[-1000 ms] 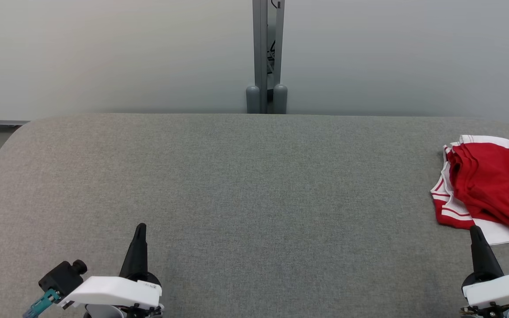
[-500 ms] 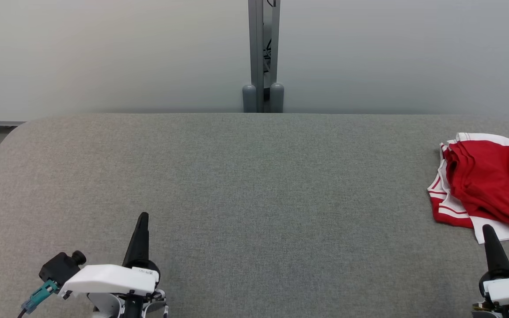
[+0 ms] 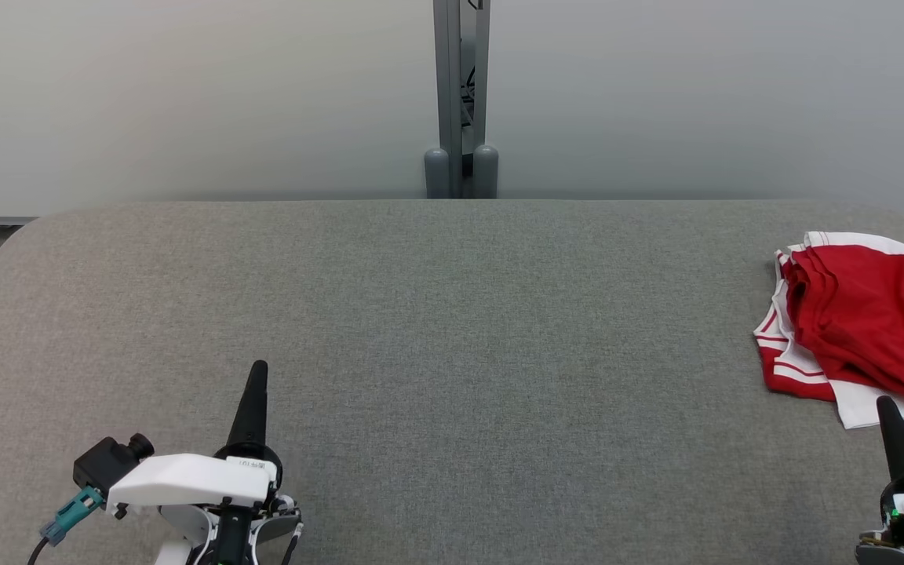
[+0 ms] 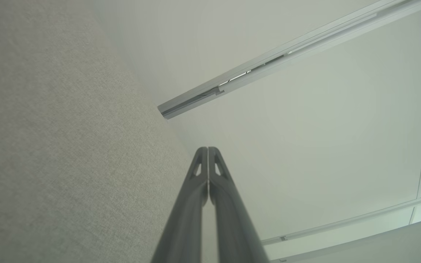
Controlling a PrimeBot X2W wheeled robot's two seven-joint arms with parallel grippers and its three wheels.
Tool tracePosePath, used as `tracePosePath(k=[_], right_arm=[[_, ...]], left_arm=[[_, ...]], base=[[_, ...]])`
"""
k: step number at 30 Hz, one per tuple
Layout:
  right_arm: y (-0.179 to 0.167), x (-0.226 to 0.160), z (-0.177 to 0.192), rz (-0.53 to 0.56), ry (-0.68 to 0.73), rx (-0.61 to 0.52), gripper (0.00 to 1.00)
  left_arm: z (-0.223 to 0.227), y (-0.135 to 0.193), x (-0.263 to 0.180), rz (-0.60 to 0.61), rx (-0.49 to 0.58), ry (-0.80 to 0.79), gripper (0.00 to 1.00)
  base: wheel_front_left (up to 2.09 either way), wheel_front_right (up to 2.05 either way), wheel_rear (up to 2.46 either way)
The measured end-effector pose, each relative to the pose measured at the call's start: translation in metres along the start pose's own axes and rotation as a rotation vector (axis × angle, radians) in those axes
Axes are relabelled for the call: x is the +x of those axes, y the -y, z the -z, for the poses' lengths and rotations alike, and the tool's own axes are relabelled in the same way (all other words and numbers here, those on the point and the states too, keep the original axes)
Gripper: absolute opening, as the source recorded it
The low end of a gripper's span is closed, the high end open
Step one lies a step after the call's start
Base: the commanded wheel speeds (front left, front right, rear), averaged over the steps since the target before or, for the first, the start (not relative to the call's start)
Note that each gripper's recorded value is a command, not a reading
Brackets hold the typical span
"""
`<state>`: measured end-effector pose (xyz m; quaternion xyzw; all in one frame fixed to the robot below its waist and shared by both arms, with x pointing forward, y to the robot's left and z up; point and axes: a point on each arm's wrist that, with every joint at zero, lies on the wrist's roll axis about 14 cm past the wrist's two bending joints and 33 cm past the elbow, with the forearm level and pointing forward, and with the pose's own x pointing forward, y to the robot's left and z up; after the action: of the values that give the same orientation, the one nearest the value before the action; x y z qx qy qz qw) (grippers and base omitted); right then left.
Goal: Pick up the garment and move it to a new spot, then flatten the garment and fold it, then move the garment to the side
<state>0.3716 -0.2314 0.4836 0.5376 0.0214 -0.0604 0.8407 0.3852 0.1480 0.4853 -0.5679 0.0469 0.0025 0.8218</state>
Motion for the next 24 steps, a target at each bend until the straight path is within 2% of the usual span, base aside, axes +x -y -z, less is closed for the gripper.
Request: tracePosePath(k=[24], right_arm=[[0.002,-0.003,-0.022,-0.022,0.039,0.214,0.00]], left_arm=[[0.006,0.019,0.015,0.044,-0.170,-0.036,0.00]], base=[[0.00,0.00,0.00]])
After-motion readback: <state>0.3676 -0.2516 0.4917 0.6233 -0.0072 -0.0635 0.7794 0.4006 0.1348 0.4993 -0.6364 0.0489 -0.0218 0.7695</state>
